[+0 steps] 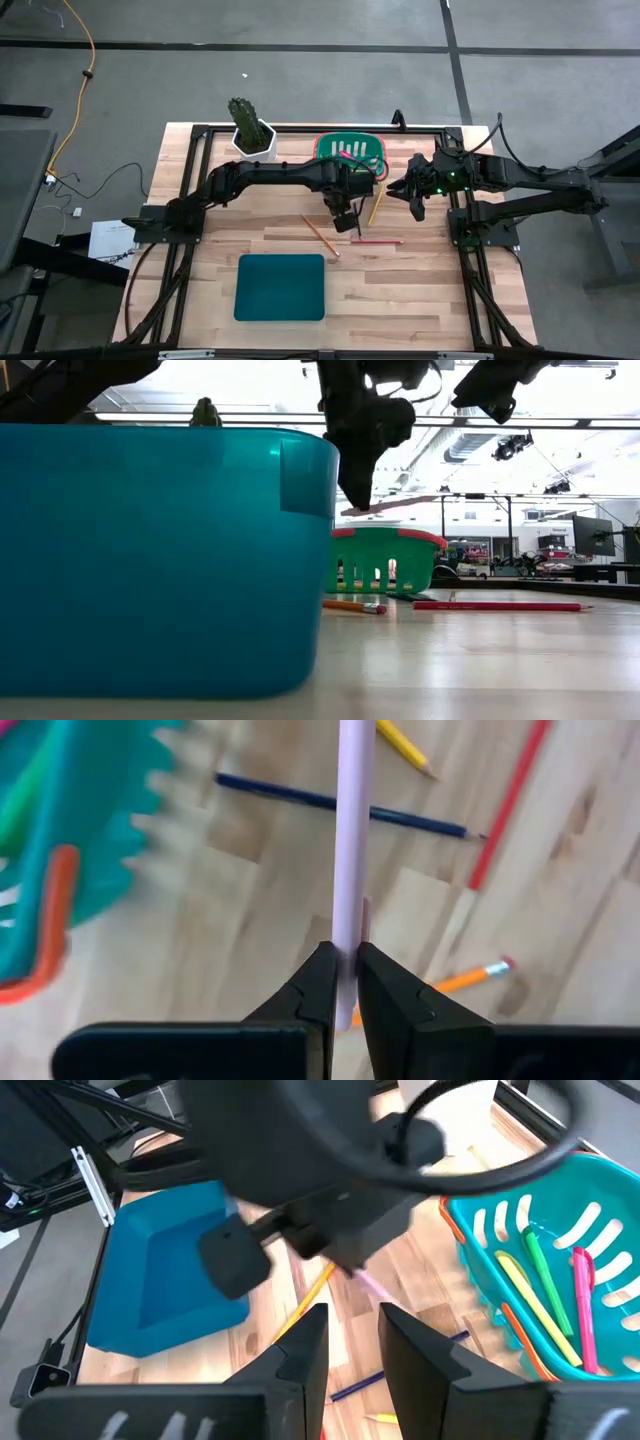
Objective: Sort pens & pencils
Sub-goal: Put the pink pen into the green basket
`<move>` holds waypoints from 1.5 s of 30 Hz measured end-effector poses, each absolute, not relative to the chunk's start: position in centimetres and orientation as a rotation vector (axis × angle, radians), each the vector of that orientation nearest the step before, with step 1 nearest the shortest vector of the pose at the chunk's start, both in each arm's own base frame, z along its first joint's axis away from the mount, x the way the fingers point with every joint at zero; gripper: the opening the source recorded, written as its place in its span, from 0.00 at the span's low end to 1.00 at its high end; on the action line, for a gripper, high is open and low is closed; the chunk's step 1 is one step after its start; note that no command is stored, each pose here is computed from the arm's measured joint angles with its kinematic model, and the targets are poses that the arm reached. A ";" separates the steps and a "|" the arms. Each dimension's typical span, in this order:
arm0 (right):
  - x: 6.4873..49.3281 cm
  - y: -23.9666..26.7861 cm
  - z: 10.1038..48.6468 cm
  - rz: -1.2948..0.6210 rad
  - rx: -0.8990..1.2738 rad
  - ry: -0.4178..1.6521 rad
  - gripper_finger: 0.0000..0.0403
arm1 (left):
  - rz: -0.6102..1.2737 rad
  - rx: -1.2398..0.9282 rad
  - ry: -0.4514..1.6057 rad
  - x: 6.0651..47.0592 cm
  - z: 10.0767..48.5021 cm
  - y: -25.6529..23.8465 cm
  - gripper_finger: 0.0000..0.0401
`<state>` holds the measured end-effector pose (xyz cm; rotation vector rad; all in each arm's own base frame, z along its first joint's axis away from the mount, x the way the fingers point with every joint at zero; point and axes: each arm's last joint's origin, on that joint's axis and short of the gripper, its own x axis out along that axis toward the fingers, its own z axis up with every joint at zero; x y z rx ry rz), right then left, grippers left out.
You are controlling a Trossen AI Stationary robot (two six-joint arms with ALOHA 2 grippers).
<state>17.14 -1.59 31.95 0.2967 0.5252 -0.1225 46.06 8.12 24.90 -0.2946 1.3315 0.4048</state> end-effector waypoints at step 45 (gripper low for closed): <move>17.0 -1.6 32.1 -0.153 0.362 0.512 0.21 | 0.533 -0.267 1.266 42.0 26.4 21.9 0.06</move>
